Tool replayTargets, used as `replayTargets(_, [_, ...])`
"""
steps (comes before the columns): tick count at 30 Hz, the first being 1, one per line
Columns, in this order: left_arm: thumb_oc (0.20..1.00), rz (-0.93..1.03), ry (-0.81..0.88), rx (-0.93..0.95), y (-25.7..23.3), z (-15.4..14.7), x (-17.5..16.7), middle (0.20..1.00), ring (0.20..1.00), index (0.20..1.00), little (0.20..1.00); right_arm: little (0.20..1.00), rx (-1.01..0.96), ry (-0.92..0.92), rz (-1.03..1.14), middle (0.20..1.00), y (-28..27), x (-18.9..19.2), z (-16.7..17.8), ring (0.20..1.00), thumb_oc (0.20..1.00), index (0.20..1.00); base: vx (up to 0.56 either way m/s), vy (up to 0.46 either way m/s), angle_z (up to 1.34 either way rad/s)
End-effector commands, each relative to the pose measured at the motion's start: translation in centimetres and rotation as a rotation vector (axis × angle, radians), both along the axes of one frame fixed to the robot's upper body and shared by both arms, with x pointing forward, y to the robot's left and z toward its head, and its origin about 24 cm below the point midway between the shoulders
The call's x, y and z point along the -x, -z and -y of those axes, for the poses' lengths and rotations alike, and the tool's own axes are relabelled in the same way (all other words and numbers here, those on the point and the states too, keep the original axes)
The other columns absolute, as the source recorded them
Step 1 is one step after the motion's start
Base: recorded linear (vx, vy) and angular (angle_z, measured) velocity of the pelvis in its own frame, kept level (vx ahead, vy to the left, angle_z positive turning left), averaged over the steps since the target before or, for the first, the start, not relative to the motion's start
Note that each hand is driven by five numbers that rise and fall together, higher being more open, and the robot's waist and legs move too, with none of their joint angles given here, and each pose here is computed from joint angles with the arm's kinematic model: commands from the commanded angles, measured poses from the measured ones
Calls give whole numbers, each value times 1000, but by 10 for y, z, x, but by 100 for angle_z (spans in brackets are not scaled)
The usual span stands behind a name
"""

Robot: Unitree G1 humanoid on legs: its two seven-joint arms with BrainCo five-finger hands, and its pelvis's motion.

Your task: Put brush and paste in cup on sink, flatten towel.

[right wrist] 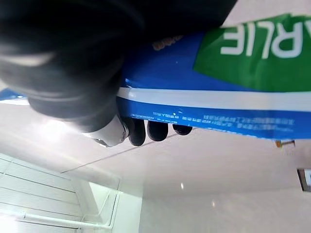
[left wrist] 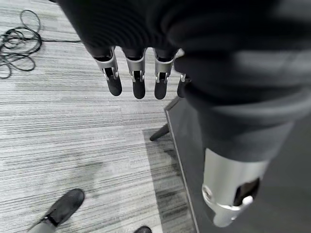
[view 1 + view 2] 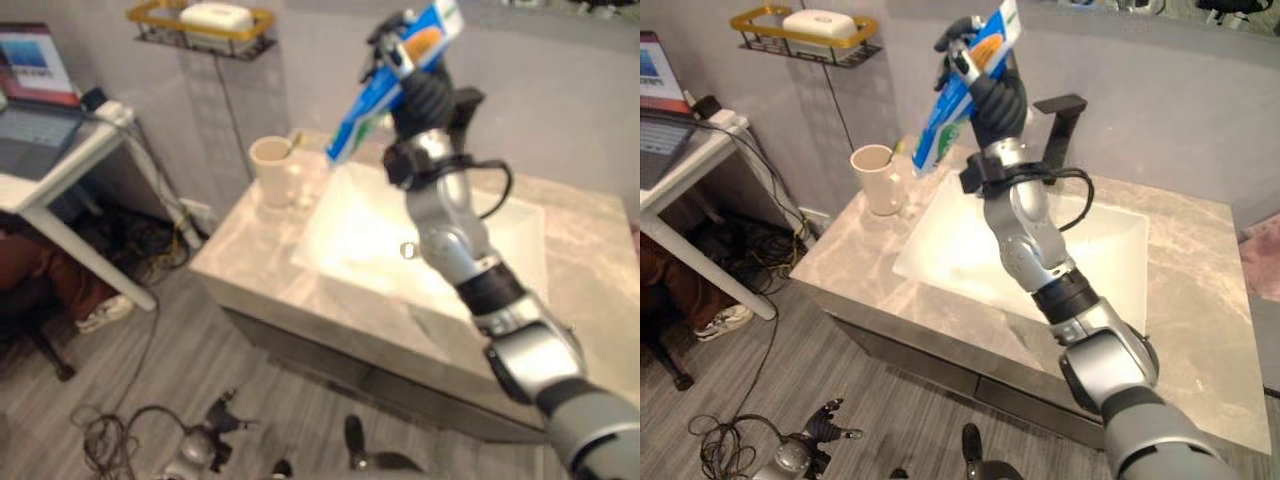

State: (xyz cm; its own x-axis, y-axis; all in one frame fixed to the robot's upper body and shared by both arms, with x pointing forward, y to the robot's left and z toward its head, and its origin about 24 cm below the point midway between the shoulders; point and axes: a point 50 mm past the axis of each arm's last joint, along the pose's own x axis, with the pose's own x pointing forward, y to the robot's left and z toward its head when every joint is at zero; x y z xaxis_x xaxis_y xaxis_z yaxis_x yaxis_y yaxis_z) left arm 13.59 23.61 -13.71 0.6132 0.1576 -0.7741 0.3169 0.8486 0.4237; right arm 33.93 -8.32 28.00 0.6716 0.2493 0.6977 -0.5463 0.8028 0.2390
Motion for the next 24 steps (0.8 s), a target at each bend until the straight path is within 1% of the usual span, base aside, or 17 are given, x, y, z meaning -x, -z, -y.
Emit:
replayTargets(1, [1000,30,-18,-94,-11,-30,-9,1000,1000,1000,1000,200,-58,14,250,200,-80,14,-10,200,200,200,87,-47,10])
replayTargets(7, [1000,30,-87,-111,-12,-41,-2,1000,1000,1000,1000,200,-34,37,284,200,-92,15,-11,200,200,200,85,-49,16])
replayTargets(19, [1000,4,-124,-114,-8,-45,7,1000,1000,1000,1000,200,-5,140,340,200,-122,14,0,200,200,200,45,-72,20])
replayTargets(24, [1000,3,-131,-113,-8,-45,10,1000,1000,1000,1000,200,-10,144,349,200,-127,15,-1,200,200,200,39,-61,27])
